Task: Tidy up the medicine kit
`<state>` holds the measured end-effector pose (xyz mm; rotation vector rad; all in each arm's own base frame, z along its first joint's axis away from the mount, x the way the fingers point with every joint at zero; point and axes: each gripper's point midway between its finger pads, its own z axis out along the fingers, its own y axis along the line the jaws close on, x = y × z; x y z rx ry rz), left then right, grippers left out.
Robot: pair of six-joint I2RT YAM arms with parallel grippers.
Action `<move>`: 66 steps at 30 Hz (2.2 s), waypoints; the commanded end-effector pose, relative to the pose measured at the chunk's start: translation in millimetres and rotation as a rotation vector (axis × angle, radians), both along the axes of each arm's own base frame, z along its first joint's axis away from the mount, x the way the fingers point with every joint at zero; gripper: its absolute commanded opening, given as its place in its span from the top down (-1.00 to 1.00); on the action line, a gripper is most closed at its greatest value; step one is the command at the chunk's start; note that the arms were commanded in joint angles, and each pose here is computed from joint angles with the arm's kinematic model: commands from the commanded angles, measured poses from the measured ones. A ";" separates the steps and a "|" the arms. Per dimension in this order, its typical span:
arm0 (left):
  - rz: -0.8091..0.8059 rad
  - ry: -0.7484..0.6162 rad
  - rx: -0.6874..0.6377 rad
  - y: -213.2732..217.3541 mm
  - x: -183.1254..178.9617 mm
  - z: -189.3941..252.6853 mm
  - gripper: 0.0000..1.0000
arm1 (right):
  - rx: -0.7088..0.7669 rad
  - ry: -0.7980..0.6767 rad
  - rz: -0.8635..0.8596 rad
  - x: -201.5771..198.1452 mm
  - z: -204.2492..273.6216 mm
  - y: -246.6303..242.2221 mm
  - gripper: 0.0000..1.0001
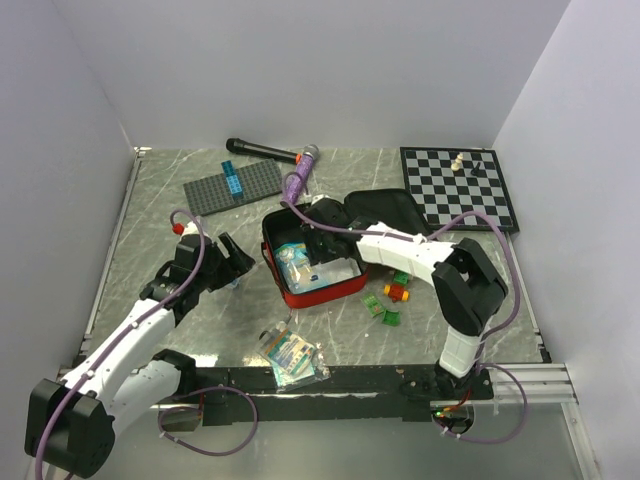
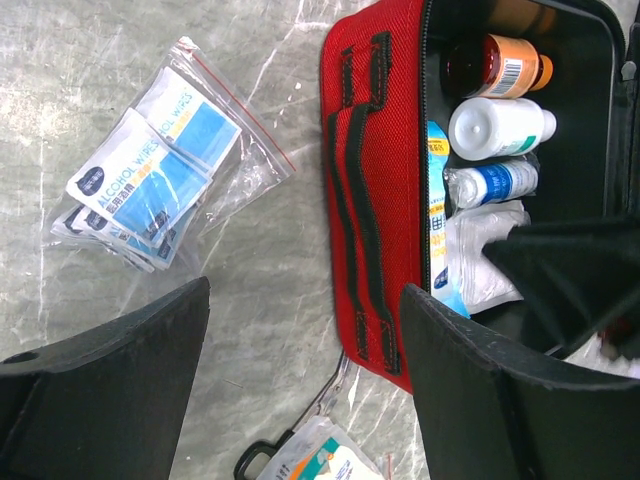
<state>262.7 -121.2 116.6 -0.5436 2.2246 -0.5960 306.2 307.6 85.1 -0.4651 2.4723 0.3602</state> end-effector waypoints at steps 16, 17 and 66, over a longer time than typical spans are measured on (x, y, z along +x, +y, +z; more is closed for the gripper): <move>0.136 -0.094 -0.010 19.7 8.8 42.9 -0.85 | 0.129 -0.057 0.468 -135.7 52.5 18.3 -0.06; 0.151 -0.093 -0.022 20.8 8.2 44.1 -0.91 | 0.093 -0.032 0.493 -147.1 40.2 18.4 -0.05; 0.236 -0.086 -0.124 31.6 -23.2 34.4 -0.94 | -0.077 -0.161 0.443 -173.7 52.3 20.4 1.00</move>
